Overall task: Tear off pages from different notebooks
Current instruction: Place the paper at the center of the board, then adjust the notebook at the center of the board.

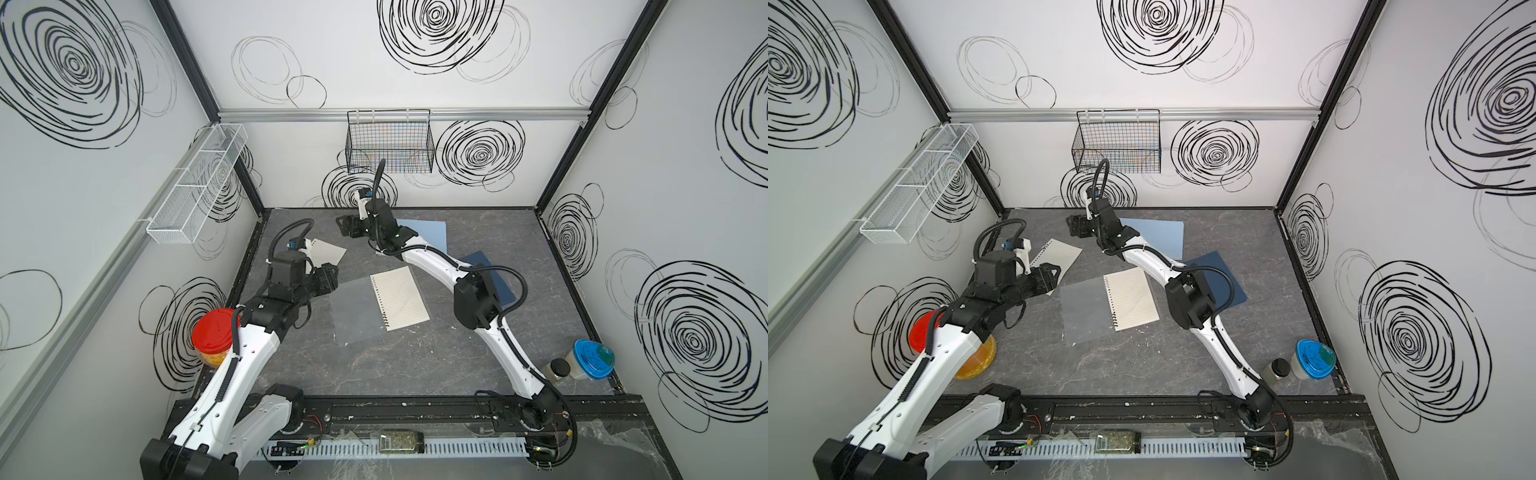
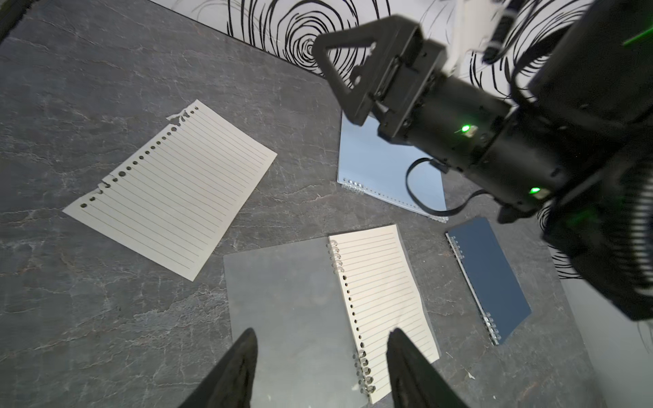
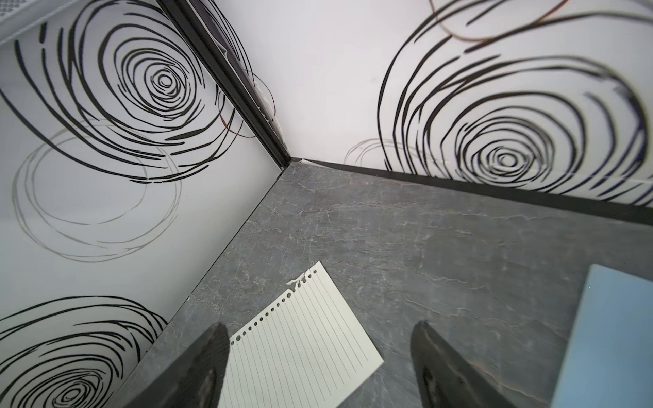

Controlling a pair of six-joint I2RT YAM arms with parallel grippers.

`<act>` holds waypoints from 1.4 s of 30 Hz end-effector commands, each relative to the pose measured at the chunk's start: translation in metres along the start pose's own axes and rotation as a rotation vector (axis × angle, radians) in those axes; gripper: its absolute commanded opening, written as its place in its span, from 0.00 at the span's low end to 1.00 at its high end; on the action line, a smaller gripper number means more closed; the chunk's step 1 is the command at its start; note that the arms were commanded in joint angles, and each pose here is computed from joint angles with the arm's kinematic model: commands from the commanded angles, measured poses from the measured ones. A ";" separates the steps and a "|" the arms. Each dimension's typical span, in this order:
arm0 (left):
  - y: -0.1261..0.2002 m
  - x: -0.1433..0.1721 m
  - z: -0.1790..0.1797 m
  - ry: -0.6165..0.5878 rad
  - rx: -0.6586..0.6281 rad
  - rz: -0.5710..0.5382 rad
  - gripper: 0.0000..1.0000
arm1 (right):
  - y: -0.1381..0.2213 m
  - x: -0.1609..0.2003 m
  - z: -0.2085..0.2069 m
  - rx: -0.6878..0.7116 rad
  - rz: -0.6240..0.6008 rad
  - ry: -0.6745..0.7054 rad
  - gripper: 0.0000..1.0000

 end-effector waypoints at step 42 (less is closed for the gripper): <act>-0.082 0.188 -0.012 0.056 0.071 0.517 0.58 | 0.043 0.150 -0.080 -0.013 0.641 -0.107 0.71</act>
Point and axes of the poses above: each gripper's point midway between its finger pads, its own y axis back along the fingers, its own z axis along the line the jaws close on, x = y × z, the point moved 8 cm from there along y, back along the fingers, and after that the axes turned 2 degrees about y, right-handed, at the moved point
